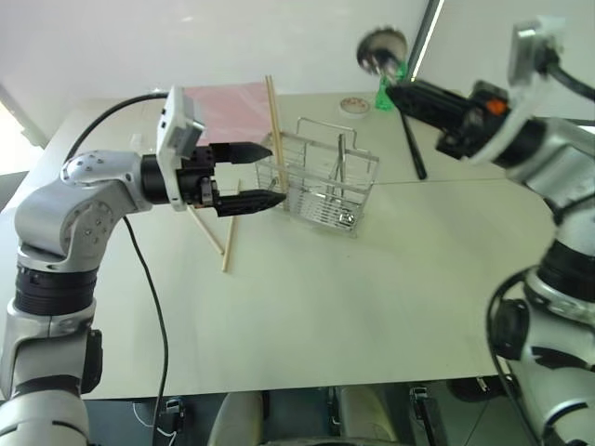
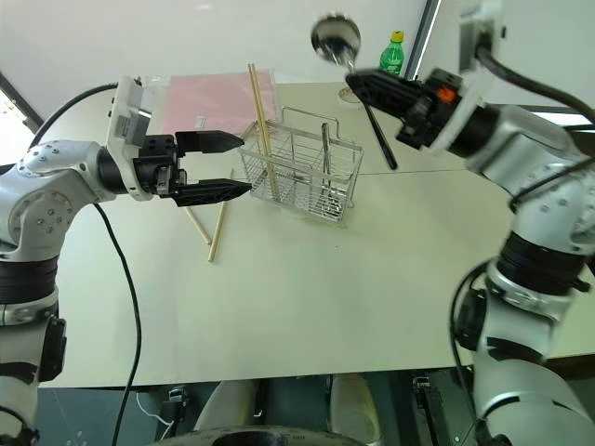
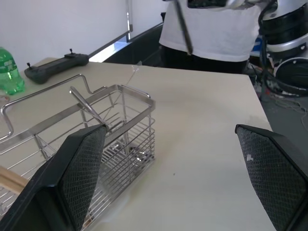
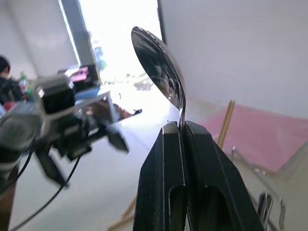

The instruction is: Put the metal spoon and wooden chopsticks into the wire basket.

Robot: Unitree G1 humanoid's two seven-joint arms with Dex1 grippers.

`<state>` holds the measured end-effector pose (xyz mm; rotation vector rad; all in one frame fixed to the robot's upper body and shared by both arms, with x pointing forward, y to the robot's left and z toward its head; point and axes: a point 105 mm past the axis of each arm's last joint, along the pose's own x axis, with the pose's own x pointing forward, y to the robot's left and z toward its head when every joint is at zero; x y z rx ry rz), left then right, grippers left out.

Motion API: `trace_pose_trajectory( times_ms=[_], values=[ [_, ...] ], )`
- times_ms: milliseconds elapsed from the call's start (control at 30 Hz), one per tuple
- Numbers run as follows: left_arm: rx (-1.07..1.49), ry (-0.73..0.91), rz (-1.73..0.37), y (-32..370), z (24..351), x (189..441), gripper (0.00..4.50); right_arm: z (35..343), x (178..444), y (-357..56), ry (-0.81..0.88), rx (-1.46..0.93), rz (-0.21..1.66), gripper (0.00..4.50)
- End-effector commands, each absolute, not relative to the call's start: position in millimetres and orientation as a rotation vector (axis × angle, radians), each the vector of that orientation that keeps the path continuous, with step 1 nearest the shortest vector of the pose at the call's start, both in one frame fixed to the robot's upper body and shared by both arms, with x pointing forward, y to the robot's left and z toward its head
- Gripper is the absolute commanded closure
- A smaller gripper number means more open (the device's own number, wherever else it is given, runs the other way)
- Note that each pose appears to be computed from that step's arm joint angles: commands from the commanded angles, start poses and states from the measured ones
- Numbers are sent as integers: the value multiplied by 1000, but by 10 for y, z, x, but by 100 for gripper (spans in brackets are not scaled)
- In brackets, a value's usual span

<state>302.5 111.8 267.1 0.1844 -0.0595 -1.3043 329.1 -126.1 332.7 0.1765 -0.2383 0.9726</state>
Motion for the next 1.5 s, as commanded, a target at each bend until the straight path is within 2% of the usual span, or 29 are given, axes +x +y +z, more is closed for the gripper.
trace_pose_trajectory(
  times_ms=[33,233,467,567,667,767,800,933,1067,1233,1367,1500],
  values=[
    [222,-128,-1311,1091,2820,3001,0,3406,3480,-1115,-323,189,872,445],
    [227,-142,-1294,1115,2854,2994,0,3248,3712,-903,-352,236,815,445],
    [227,-153,-1250,1186,2907,2974,0,2990,3910,-998,-359,314,730,445],
    [230,-151,-1230,1220,2911,2976,0,2867,3924,-1036,-337,352,719,352],
    [230,-153,-1224,1232,2925,2974,0,2819,3907,-1084,-335,365,687,207],
    [230,-155,-1223,1233,2931,2975,0,2803,3898,-1117,-337,360,664,43],
    [230,-156,-1223,1232,2934,2978,0,2803,3894,-1132,-338,361,658,4],
    [229,-161,-1223,1226,2942,3004,0,2831,3882,-1231,-345,360,629,4],
    [225,-163,-1212,1241,2948,3061,0,3152,3696,-1581,-397,247,611,4],
    [193,-139,-1113,1437,2978,3147,0,3325,3009,-1664,-299,-115,858,4],
    [175,-88,-903,1711,2934,3378,0,3176,2573,-1746,-110,-290,955,4],
    [81,5,-623,1999,2843,3693,0,2902,2317,-1735,31,-319,969,4]
  ],
)
